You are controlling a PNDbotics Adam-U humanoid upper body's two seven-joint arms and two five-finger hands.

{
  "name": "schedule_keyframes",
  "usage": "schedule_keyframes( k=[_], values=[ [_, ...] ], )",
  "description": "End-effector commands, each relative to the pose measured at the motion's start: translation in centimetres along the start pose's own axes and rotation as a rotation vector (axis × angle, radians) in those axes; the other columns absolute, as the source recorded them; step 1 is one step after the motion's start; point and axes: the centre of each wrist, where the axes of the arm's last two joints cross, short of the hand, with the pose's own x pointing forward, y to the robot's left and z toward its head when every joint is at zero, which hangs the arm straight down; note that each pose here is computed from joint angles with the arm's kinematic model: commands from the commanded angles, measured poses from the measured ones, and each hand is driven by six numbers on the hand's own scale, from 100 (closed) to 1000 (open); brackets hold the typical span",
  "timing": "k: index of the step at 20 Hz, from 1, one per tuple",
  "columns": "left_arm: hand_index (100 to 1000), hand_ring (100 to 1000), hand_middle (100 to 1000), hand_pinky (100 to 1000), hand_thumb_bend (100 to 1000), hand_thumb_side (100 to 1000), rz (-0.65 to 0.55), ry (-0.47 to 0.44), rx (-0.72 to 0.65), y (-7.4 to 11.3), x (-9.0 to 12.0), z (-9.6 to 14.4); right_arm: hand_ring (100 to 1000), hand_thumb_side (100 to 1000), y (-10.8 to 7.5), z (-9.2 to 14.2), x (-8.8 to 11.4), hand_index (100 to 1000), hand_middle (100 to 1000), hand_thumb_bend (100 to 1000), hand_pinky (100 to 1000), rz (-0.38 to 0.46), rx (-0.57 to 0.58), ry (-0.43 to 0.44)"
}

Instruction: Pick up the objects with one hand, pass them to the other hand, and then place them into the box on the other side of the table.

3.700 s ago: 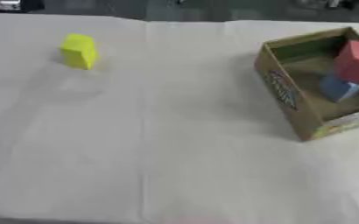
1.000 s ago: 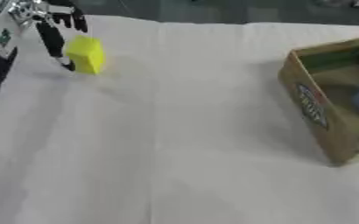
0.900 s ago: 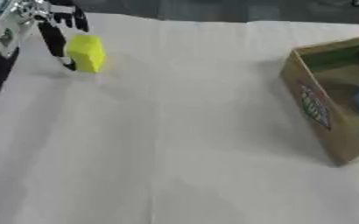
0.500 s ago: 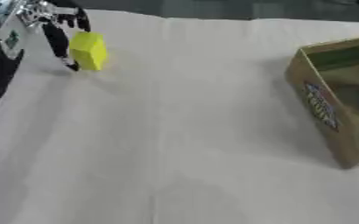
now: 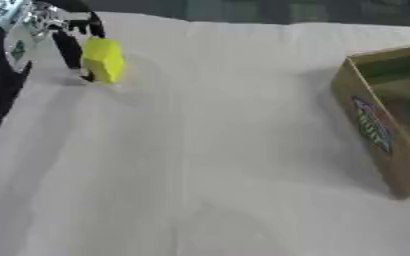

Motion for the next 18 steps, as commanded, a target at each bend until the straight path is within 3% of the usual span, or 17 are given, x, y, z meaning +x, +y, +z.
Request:
schedule_keyframes(
  k=[1,7,18],
  values=[
    [789,797,716,818,602,100,-0.001,0.006,0.048,1.71,-0.18,0.72,847,501,-0.5,-0.32,0.76,904,861,100,1000,0.033,0.007,-0.02],
    [722,725,634,775,549,100,-0.013,0.016,0.058,1.5,-0.03,0.57,847,505,-0.6,-0.26,0.63,904,861,100,1000,0.032,0.008,-0.019],
    [654,660,567,722,436,100,-0.023,0.015,0.105,0.81,-0.01,0.22,848,508,-0.72,-0.07,0.43,905,862,100,1000,0.027,0.006,-0.014]
  ],
)
